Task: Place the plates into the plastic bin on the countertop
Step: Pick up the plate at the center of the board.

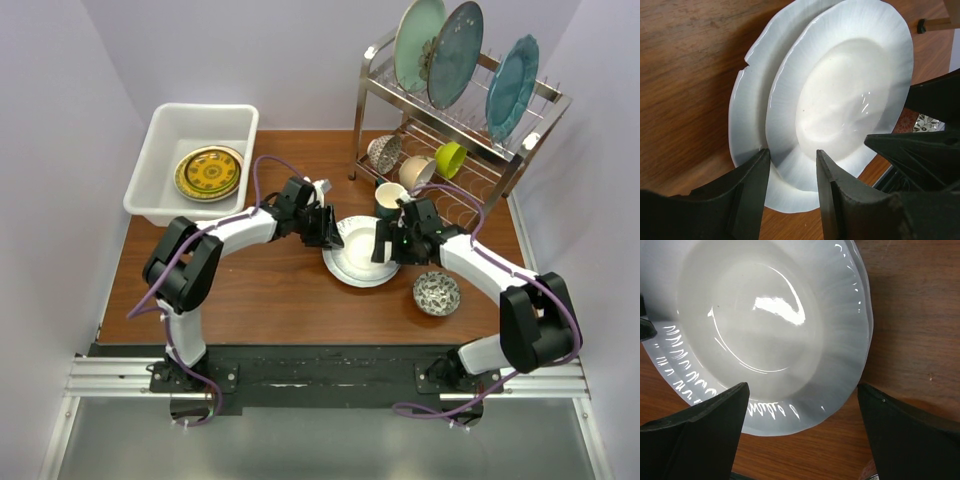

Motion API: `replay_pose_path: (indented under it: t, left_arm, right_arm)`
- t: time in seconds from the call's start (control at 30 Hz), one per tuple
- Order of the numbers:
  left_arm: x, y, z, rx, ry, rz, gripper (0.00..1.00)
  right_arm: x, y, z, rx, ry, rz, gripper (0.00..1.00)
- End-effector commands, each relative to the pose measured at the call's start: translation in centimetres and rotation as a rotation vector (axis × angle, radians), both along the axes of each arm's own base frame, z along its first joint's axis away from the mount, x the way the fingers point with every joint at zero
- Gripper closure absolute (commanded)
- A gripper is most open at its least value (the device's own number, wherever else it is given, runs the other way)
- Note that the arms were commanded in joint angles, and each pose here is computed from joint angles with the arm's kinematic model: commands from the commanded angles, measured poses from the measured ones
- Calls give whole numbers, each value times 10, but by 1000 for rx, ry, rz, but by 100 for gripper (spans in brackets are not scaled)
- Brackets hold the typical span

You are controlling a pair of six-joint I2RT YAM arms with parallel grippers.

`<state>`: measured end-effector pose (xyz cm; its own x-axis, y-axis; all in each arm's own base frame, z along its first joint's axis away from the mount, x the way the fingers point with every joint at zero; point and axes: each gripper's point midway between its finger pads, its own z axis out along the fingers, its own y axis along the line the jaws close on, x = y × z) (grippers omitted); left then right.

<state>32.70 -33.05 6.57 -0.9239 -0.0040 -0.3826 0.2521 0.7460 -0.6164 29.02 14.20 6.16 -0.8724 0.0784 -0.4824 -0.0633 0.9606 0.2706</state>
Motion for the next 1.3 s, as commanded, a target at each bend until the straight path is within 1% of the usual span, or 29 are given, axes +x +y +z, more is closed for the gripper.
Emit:
replay_pose_path:
  t: [0.0, 0.03, 0.07, 0.13, 0.23, 0.33, 0.63, 0.83, 0.97, 1.07, 1.27]
  left_arm:
    - [-18, 7, -47, 82, 91, -13, 53]
    - [-18, 6, -49, 82, 94, -14, 53]
    - [-19, 7, -51, 83, 100, -14, 53]
    - [-20, 7, -54, 86, 102, -17, 53]
    - [-21, 7, -59, 89, 111, -19, 53]
    - [-22, 5, -62, 88, 115, -25, 54]
    - [-15, -3, -59, 83, 96, -44, 54]
    - [-15, -5, -63, 88, 99, -49, 55]
    - [-16, -6, -66, 89, 107, -55, 55]
    - [-17, -7, -68, 93, 114, -57, 55]
    - [-18, -4, -74, 110, 124, -60, 55]
  right_arm:
    - [-1, 1, 1, 102, -35, -15, 6]
    - [-2, 6, 5, 156, -39, -10, 7]
    - [-2, 7, 4, 185, -63, -13, 7]
    - [-1, 7, 17, 230, -118, -23, 7]
    - [0, 3, 30, 240, -183, -34, 7]
    - [0, -1, 34, 231, -209, -42, 7]
    - [6, -1, 36, 256, -221, -69, 8]
    - [6, 2, 59, 299, -308, -44, 12]
    - [3, 11, 61, 340, -307, 1, 14]
    - [1, 17, 62, 372, -309, 27, 18]
    - [-4, 28, 65, 441, -328, 75, 37]
